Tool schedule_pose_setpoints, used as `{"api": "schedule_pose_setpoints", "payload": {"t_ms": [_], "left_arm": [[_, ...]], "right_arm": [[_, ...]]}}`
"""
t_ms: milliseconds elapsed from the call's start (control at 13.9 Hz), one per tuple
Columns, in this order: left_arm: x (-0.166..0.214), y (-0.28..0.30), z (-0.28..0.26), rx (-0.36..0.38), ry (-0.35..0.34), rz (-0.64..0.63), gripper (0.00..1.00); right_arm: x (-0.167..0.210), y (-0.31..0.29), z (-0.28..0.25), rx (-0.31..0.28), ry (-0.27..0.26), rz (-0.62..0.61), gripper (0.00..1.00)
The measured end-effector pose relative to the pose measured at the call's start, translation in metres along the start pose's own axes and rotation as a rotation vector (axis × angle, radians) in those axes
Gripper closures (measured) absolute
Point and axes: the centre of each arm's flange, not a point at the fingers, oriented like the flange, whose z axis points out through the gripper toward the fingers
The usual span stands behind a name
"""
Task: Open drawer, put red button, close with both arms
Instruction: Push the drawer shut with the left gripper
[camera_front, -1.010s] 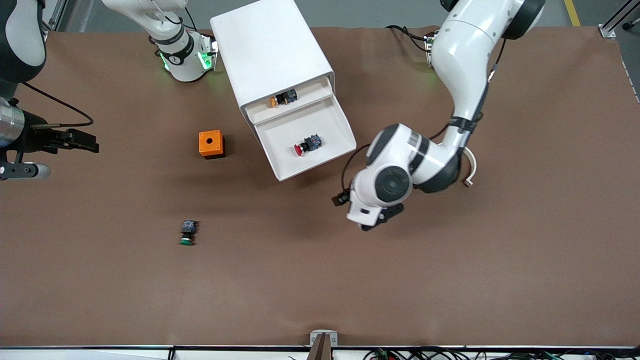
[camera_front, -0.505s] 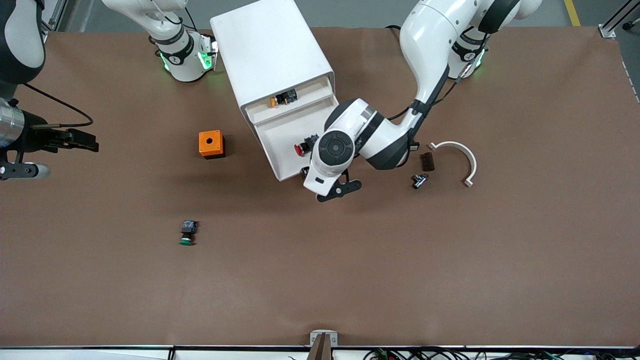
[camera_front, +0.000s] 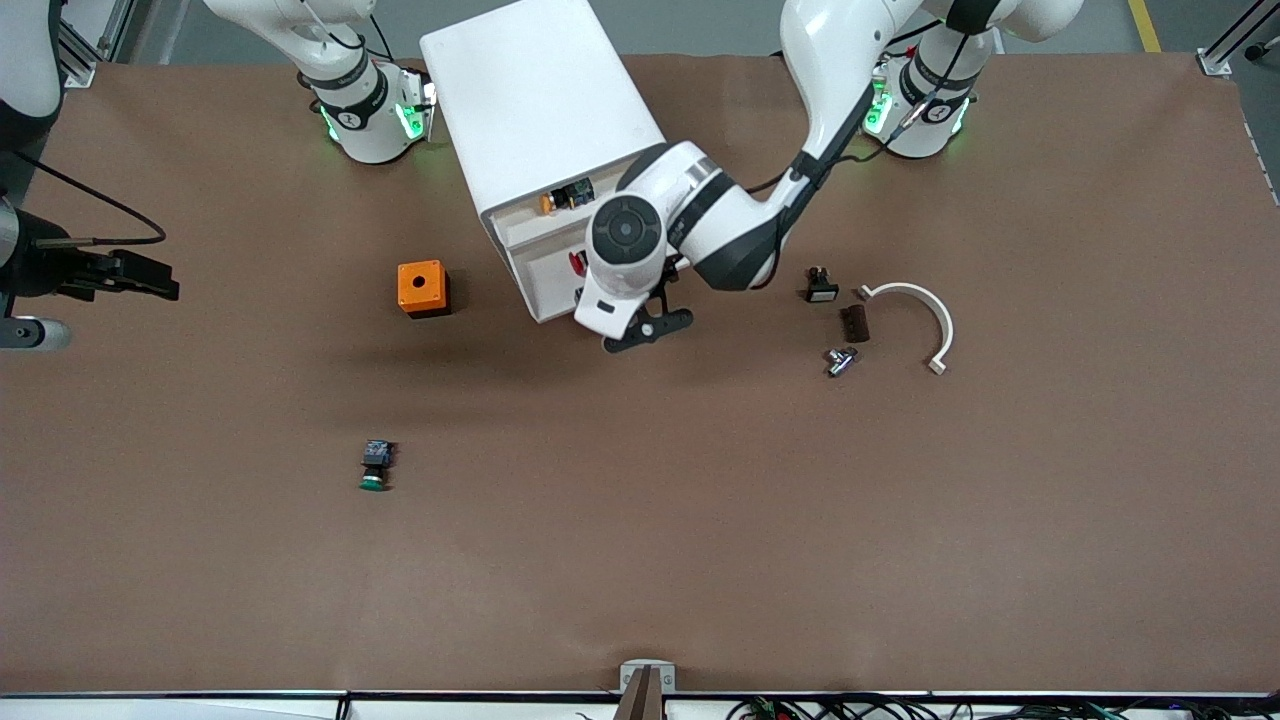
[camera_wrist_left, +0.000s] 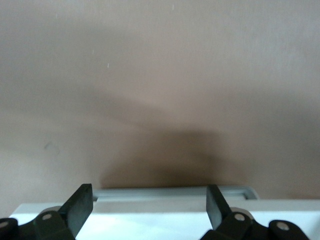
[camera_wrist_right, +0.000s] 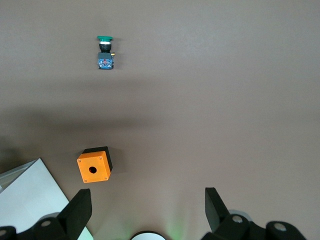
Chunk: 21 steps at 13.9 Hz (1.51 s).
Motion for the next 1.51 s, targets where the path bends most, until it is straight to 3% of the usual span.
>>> {"api": "schedule_pose_setpoints", "payload": {"t_ms": [288,649,1082,1514], "left_arm": [[-0.043,0.005,0.022,0.014,0.009,0.008,0.00],[-0.045,0.004,0.020,0.010,0.014,0.010,0.00],[-0.029,-0.003,-0.006,-0.019,0.050,-0.012,0.00],[0.008,-0.008,-0.010,-0.076,0.125,-0.033,0.00]], "right_arm": [[0.002,-0.003,0.003,0.001,-0.002,-0.003,0.00],[-0.020,0.017,0.010,0.027,0.054,0.035,0.00],[-0.081,0.006,-0.042,0.023,0.167,0.018,0.00],[-0.084,0.004,-0.038,0.023,0.160,0.014,0.00]]}}
